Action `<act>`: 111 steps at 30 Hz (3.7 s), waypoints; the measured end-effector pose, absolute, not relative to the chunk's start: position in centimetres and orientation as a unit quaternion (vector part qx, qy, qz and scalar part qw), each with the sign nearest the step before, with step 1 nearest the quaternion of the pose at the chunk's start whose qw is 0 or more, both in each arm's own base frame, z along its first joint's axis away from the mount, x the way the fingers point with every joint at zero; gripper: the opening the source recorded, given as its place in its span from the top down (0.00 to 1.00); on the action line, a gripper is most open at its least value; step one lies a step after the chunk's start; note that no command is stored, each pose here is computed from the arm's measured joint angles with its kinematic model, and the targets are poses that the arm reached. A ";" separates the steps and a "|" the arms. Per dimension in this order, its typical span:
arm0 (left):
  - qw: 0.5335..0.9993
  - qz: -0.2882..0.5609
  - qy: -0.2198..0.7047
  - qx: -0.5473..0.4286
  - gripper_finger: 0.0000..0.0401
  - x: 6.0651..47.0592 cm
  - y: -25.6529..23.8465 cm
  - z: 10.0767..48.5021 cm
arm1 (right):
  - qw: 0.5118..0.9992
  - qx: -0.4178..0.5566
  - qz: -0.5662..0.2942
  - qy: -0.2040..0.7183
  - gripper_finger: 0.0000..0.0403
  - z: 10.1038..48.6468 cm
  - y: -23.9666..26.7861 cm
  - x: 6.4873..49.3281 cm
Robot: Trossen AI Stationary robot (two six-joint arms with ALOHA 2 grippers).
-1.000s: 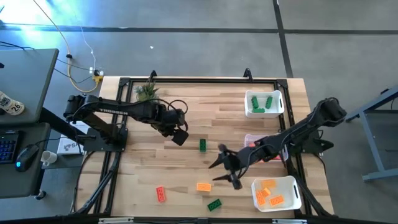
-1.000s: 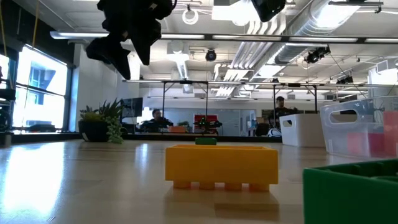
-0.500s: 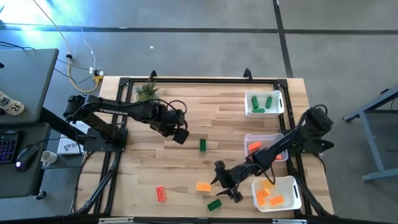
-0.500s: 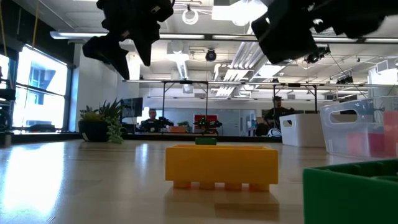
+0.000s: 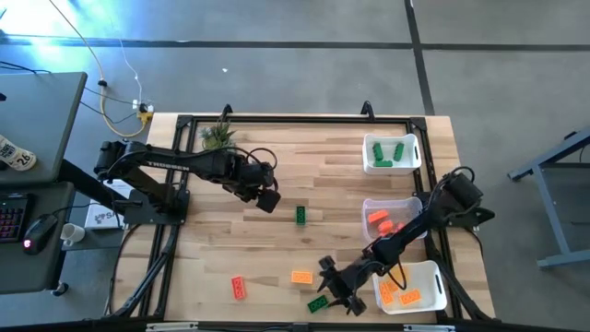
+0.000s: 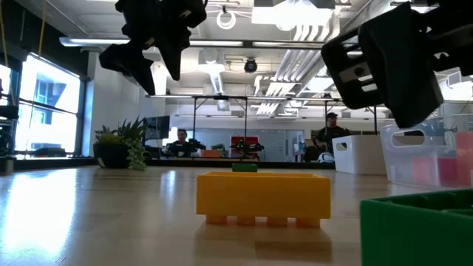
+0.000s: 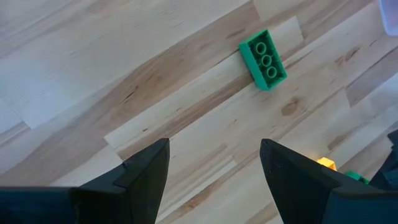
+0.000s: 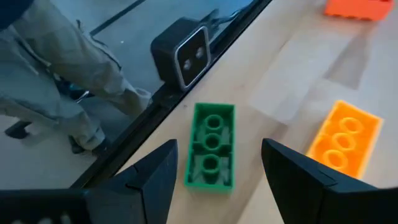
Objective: Sort & place blocks by color
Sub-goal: Put the green game piece into the top white bin
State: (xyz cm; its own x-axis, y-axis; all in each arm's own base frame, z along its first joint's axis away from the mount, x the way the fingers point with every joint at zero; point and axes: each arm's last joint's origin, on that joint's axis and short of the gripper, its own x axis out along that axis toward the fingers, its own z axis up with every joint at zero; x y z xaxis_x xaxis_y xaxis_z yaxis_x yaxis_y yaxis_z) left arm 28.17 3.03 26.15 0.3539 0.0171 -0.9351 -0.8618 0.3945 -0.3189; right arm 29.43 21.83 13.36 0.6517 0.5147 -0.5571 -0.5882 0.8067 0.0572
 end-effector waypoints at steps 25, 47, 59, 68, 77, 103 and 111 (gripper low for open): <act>0.699 0.313 0.475 -0.434 0.40 28.2 3.1 26.2 | 0.892 -0.083 0.283 0.344 0.45 11.3 23.4 30.8; 0.717 0.293 0.487 -0.403 0.40 28.2 3.1 26.2 | 0.889 -0.008 0.266 0.372 0.72 11.1 23.0 31.6; 0.744 0.256 0.506 -0.353 0.40 28.2 3.1 26.2 | 0.881 0.141 0.202 0.403 0.72 11.3 22.7 32.0; 0.800 0.207 0.470 -0.310 0.40 29.3 3.3 26.7 | 0.880 0.223 0.134 0.397 0.72 13.1 23.6 31.0; 0.839 0.175 0.449 -0.251 0.40 29.8 4.6 27.1 | 0.891 0.275 0.062 0.356 0.72 15.2 24.8 31.4; 0.862 0.126 0.471 -0.139 0.40 29.5 5.7 27.0 | 0.836 0.129 -0.381 0.372 0.72 24.1 15.9 34.7; 0.859 0.131 0.471 -0.150 0.40 29.5 5.6 27.0 | 0.704 0.110 -0.511 0.481 0.72 24.8 9.4 33.3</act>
State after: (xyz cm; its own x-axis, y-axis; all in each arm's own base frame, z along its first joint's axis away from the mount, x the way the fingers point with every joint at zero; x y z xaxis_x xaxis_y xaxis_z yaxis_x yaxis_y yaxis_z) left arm 29.51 5.56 26.99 0.5219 0.0841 -0.8489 -0.3663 0.9208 -0.1339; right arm 33.30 9.37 24.80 0.0154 -0.6140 -0.7891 0.8251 0.4536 -0.3368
